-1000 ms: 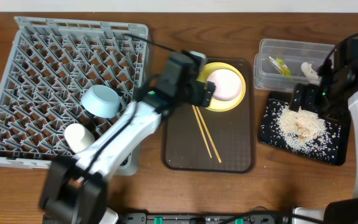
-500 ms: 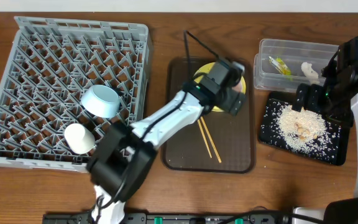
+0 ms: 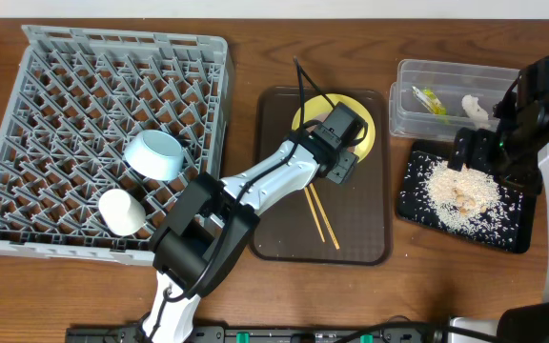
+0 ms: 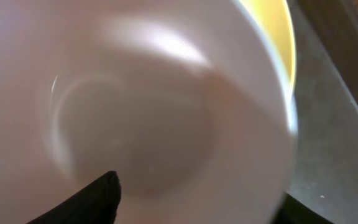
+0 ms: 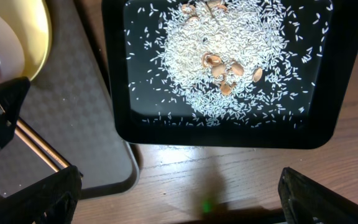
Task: Sort waste into correct bins and load items into the dishwasher
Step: 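Grasp the small white plate on the yellow plate with the left gripper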
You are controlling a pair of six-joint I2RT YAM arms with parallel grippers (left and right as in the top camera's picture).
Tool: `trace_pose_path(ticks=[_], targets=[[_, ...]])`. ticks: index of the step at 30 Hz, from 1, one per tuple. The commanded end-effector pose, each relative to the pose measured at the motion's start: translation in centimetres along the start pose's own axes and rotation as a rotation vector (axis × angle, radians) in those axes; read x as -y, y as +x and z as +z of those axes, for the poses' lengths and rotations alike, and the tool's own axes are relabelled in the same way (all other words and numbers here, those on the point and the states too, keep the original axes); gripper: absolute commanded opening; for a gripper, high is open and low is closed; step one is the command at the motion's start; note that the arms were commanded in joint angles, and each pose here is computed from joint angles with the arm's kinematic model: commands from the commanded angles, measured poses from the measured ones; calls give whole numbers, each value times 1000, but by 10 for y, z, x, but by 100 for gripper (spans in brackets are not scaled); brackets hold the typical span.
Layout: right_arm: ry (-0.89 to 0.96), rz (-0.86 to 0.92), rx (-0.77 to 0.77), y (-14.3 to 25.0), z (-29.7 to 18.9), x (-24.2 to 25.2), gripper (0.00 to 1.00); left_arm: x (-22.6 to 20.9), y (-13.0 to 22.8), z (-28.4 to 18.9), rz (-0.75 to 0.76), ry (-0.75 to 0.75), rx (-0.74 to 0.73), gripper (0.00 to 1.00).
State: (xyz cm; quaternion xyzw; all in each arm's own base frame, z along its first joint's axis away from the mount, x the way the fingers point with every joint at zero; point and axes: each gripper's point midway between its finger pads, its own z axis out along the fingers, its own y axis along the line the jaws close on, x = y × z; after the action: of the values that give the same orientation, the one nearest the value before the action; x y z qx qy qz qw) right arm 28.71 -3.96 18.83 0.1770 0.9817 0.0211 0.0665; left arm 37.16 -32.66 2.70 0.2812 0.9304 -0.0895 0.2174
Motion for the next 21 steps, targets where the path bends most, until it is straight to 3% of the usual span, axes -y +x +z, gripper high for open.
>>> trace_pose_path(ticks=[1, 5, 14, 21], targets=[[8, 15, 27, -4, -6, 2, 99, -8, -4, -2, 9, -50, 13, 54], [7, 15, 28, -4, -6, 2, 99, -9, -2, -2, 9, -51, 1, 36], [7, 15, 31, -5, -6, 2, 99, -10, 8, -3, 11, -56, -37, 15], [7, 15, 31, -5, -6, 2, 99, -9, -6, -24, 9, -50, 10, 8]])
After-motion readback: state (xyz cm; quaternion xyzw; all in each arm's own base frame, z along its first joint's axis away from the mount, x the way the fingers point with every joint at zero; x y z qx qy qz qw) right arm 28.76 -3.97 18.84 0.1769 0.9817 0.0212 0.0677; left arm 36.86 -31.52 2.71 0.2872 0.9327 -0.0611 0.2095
